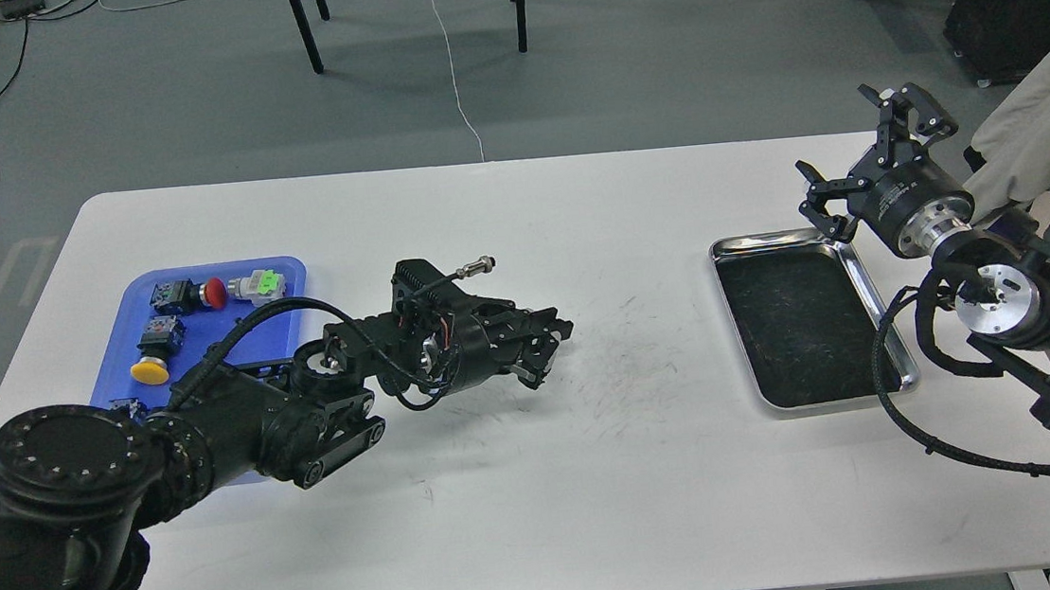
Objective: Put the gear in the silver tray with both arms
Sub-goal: 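Lift the black gear and carry it toward the table centre, then open the left gripper to set the black gear on the table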
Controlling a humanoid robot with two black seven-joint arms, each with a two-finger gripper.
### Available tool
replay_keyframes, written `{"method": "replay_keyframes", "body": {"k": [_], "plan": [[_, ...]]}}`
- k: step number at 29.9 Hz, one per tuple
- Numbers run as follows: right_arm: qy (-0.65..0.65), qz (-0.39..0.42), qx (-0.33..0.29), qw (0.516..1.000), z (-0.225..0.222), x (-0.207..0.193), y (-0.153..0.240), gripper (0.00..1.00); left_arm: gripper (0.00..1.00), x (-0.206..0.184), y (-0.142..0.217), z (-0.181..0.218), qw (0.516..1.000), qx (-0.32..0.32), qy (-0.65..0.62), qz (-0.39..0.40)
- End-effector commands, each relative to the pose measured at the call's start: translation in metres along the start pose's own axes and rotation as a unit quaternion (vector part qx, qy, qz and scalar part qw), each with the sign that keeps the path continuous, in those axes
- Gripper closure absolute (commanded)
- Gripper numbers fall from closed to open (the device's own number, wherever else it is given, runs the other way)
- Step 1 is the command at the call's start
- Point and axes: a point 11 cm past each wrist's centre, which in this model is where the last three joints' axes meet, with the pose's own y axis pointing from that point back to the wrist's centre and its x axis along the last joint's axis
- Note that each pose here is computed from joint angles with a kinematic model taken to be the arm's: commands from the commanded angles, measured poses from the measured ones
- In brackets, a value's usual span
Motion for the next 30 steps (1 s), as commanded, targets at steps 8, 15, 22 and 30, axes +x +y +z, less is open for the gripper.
{"method": "replay_keyframes", "body": {"k": [8,15,22,30], "plan": [[0.002,0.001,0.001,1.0,-0.001,0.002,0.0,0.01,0.91,-0.013,-0.006,0.03,0.999,-0.039,0.023,0.014],[0.002,0.002,0.0,1.0,0.0,0.002,0.001,0.01,0.86,-0.014,-0.006,0.031,0.999,-0.039,0.029,0.017],[0.001,0.001,0.0,1.0,0.0,0.001,0.001,0.01,0.71,-0.016,-0.006,0.032,0.998,-0.036,0.045,0.022],[0.002,0.001,-0.001,1.0,0.0,0.002,0.001,0.01,0.66,-0.015,-0.006,0.031,0.998,-0.035,0.05,0.024]]}}
